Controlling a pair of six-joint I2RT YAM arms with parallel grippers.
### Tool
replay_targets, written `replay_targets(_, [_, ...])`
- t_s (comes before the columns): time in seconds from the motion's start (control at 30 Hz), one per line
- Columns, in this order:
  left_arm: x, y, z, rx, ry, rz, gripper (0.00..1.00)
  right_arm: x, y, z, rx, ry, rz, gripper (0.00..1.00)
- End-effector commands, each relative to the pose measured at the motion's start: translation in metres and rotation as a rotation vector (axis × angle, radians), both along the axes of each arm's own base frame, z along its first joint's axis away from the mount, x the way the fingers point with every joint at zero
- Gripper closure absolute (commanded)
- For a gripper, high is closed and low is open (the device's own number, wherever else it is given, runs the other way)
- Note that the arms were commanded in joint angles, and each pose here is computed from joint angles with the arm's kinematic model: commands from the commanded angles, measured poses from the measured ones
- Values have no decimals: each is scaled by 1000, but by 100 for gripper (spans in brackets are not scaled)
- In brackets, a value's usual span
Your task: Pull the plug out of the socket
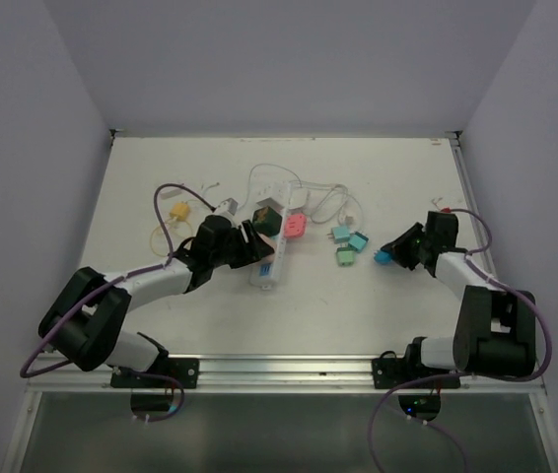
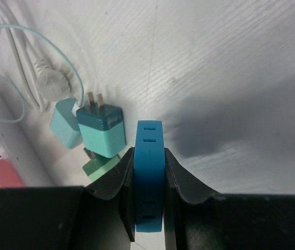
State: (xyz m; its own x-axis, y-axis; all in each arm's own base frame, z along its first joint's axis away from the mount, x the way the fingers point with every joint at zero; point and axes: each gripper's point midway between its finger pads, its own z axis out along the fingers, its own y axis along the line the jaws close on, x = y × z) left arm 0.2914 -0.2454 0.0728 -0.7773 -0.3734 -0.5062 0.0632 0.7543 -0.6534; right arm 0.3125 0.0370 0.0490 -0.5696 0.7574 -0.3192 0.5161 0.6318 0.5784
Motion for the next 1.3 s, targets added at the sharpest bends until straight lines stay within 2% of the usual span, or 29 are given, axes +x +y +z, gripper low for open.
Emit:
replay_targets(0.0, [-8,31,-23,119,54,37,85,17,1,5,47,-69,12,86])
replay_targets(0.03, [-8,31,-23,118,54,35,85,17,-2,1,38,-54,0,80])
replay_targets(0.07, [-9,32,-25,123,60,35,85,15,-5,-1,29,-39,-13,65])
replay_targets(0.17, [-10,34,-24,119,61,37,85,8,-20,-3,-28,3,-70,43])
replay_targets(0.2, [-10,34,-24,118,61,37,85,3,-24,-1,-52,27,-83,31])
replay_targets(0.3, [-11,34,-25,113,64,29,85,-1,-40,10,-131,33,-126,15])
replay_targets(0.4, [-12,32,-26,110,68,21,85,-1,-53,23,-202,33,-152,4])
replay_targets(0.53, [-13,31,-26,106,70,11,85,8,-49,41,-204,-18,-108,1])
replay_targets(0.63, [-14,30,-26,102,71,8,85,25,-24,63,-147,-113,4,1])
replay_targets(0.8, [-15,28,-27,87,79,6,85,47,54,94,-68,-279,263,1])
replay_targets(0.97, [-17,28,-25,70,74,10,84,50,123,103,-4,-311,424,1])
replay_targets(1.27, [-19,25,-21,45,61,-7,84,71,193,104,43,-305,520,1])
